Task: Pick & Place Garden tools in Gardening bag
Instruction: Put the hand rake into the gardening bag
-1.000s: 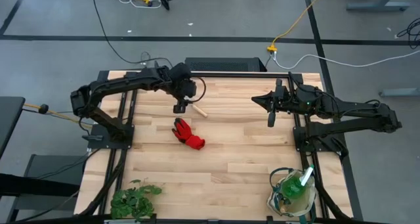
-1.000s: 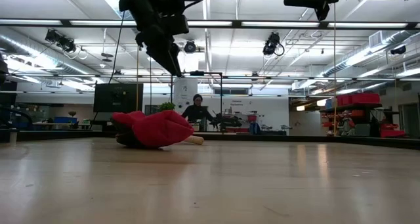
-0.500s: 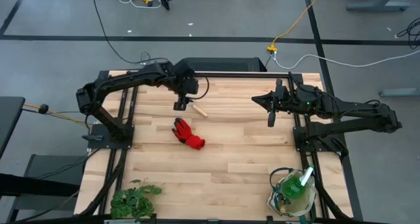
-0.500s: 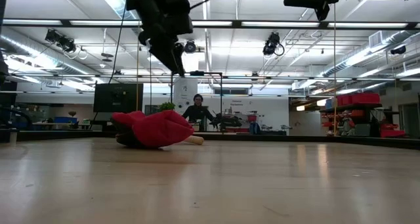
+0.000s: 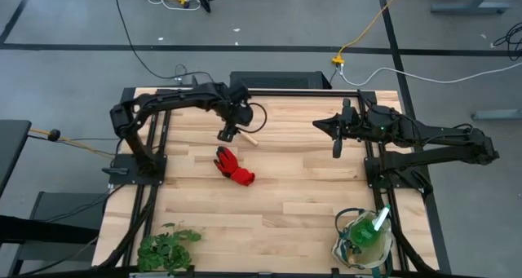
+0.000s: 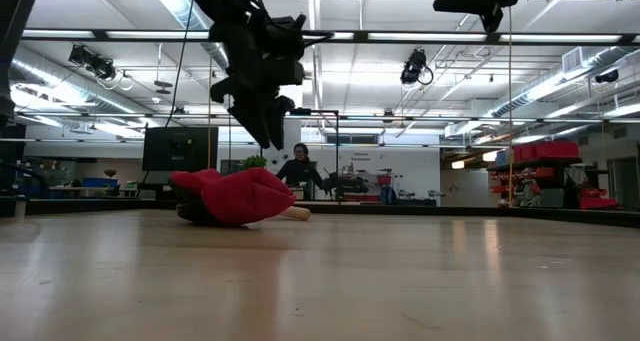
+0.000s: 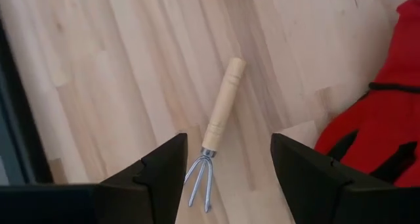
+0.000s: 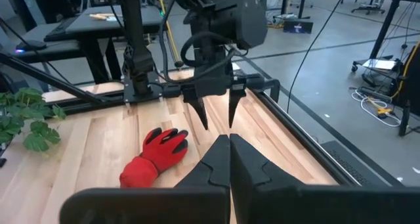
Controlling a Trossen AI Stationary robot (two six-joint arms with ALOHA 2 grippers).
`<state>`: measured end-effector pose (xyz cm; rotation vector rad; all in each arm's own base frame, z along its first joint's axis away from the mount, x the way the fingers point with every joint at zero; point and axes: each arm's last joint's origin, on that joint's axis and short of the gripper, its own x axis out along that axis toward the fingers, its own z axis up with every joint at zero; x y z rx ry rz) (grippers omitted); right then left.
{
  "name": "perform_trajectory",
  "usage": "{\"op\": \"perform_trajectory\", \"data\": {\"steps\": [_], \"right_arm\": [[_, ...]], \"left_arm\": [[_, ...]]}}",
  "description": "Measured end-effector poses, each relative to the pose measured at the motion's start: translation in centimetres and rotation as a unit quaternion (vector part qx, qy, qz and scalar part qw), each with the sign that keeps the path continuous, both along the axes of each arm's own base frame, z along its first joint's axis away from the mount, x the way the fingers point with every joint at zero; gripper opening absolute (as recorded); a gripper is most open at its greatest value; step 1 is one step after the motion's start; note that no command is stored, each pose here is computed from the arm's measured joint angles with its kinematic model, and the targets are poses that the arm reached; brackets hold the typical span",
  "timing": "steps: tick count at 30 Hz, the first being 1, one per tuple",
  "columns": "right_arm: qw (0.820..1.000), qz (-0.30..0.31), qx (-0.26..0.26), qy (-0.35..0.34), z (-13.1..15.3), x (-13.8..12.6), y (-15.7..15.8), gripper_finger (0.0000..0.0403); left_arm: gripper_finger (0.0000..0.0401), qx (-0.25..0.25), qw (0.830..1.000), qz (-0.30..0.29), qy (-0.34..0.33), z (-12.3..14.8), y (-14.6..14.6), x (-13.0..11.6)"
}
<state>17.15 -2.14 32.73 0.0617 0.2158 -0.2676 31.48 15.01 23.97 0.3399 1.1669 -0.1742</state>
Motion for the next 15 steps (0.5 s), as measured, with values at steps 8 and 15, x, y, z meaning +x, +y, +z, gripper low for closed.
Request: {"op": "perform_trajectory", "data": {"steps": [8,15], "right_arm": [[1.000,0.000,0.002,0.016,-0.3,-0.1,0.0,0.0000],[1.000,0.000,0.002,0.016,-0.3,-0.1,0.0,0.0000]], "left_arm": [[0.0227,-0.005,0.999,-0.023,0.029,-2.1,0.4,0.7],[0.0227,-0.015,0.998,-0.026,0.049,-3.7,0.6,1.2]]}}
